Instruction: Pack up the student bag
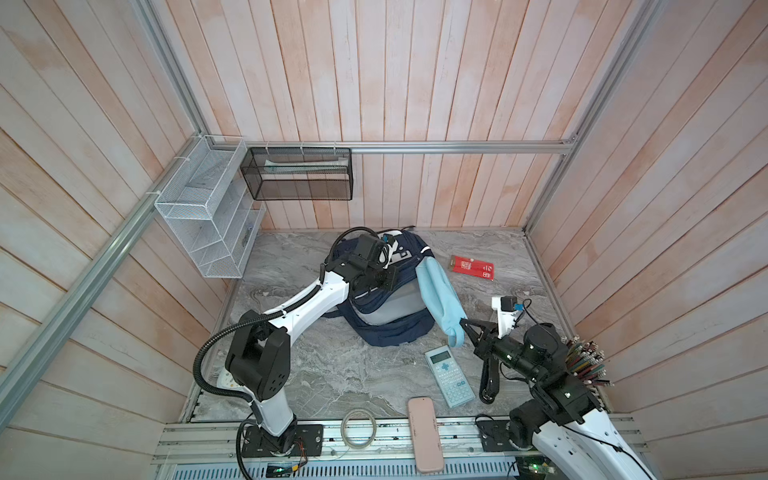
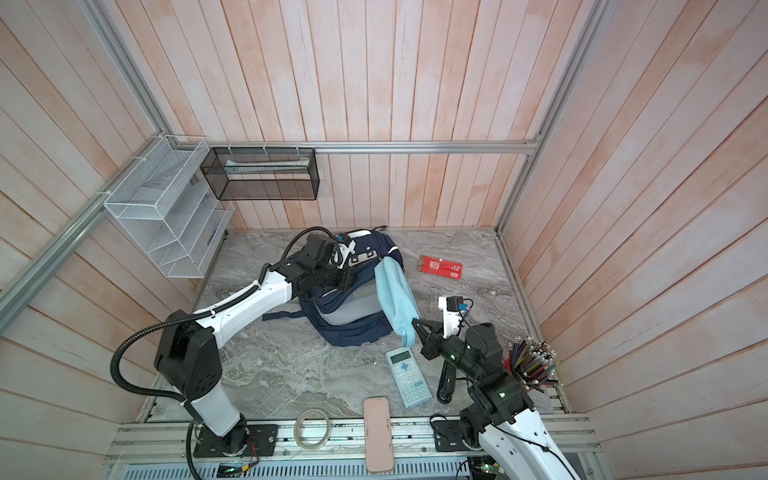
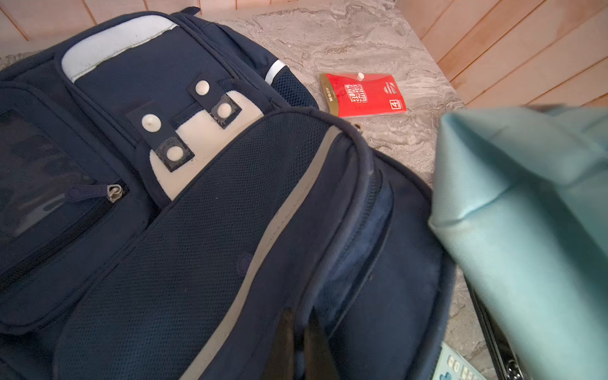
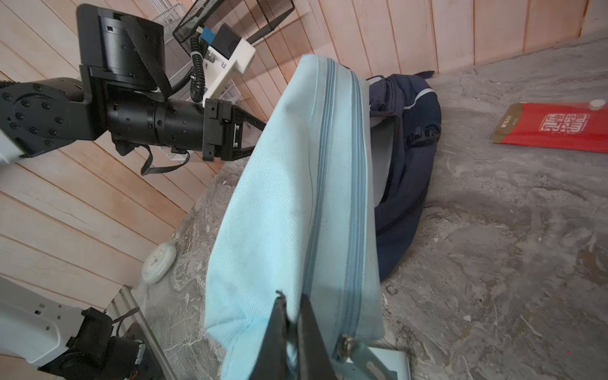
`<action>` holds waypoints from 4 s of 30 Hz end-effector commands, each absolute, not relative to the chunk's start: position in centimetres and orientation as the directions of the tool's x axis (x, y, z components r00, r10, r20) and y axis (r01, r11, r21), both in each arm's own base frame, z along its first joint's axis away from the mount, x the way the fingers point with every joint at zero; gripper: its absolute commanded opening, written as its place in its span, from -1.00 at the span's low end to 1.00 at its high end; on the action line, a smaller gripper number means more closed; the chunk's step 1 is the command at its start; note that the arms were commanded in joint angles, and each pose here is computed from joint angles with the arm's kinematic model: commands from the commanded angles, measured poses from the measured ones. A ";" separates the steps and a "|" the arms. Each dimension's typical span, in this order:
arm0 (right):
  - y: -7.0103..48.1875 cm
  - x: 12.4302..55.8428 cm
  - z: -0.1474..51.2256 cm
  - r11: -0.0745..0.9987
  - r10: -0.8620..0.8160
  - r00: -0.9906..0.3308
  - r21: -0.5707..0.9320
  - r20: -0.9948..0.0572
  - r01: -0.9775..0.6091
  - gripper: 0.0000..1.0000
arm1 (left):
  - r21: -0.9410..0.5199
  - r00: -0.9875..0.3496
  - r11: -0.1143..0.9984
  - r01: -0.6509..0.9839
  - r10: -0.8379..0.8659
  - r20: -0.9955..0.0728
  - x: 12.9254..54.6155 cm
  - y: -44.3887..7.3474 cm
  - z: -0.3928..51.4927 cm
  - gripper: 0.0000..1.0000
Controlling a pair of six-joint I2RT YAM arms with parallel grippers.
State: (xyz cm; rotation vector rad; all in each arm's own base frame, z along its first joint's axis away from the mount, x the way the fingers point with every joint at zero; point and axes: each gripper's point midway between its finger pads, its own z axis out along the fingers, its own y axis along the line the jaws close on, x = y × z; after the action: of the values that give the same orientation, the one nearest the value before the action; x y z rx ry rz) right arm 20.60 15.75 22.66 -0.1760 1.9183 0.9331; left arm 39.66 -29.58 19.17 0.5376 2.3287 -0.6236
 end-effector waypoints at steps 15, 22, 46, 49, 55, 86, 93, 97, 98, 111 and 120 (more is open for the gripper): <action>17.9 20.8 21.1 0.630 0.250 -0.573 0.581 -0.780 -0.516 -1.00 | -0.507 -0.691 0.666 0.548 0.019 -0.722 38.4 -30.3 27.9 -1.00; 21.4 25.2 20.9 0.594 0.244 -0.490 0.528 -0.837 -0.606 -1.00 | -0.558 -0.692 0.600 0.573 -0.011 -0.722 35.8 -30.7 30.3 -1.00; 35.6 33.0 13.4 0.559 0.188 -0.608 0.593 -0.772 -0.580 0.13 | -0.588 -0.738 0.632 0.505 -0.037 -0.674 37.1 -28.7 25.0 -1.00; 33.2 31.4 13.0 0.595 0.159 -0.640 0.590 -0.752 -0.546 0.33 | -0.615 -0.760 0.620 0.486 -0.048 -0.649 37.3 -28.8 22.8 -1.00; 28.1 28.3 11.2 0.729 0.087 -0.694 0.521 -0.715 -0.445 0.52 | -0.632 -0.797 0.630 0.452 -0.033 -0.602 37.9 -29.7 18.4 -1.00; -0.3 32.2 1.0 0.882 0.464 -0.793 0.122 -0.394 0.455 0.59 | -0.655 -0.782 0.553 0.515 -0.009 -0.623 36.9 -31.2 18.8 -1.00; 0.5 32.5 1.6 0.906 0.417 -0.818 0.111 -0.397 0.408 -0.27 | -0.663 -0.777 0.542 0.516 -0.031 -0.629 37.4 -31.1 19.5 -1.00; 2.6 33.1 4.7 0.935 0.349 -0.813 0.121 -0.467 0.333 -0.31 | -0.683 -0.782 0.521 0.513 -0.045 -0.622 37.7 -30.8 20.0 -1.00; 4.1 33.4 6.1 0.950 0.311 -0.812 0.137 -0.495 0.281 -0.31 | -0.691 -0.784 0.511 0.511 -0.053 -0.618 37.8 -30.7 20.3 -1.00; 24.9 34.6 14.5 0.887 0.113 -0.762 0.410 -0.638 -0.211 -0.26 | -0.689 -0.749 0.467 0.554 -0.080 -0.657 38.9 -30.5 25.3 -1.00; 31.8 39.3 13.5 0.822 0.159 -0.733 0.500 -0.661 -0.273 0.15 | -0.687 -0.751 0.470 0.554 -0.072 -0.656 38.6 -30.4 25.8 -1.00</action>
State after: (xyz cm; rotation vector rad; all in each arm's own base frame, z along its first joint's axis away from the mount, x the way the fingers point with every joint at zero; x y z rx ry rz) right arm 37.20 28.91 10.44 -0.0883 2.4068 0.6328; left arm 37.81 -30.54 23.35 0.3688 2.1821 -1.3094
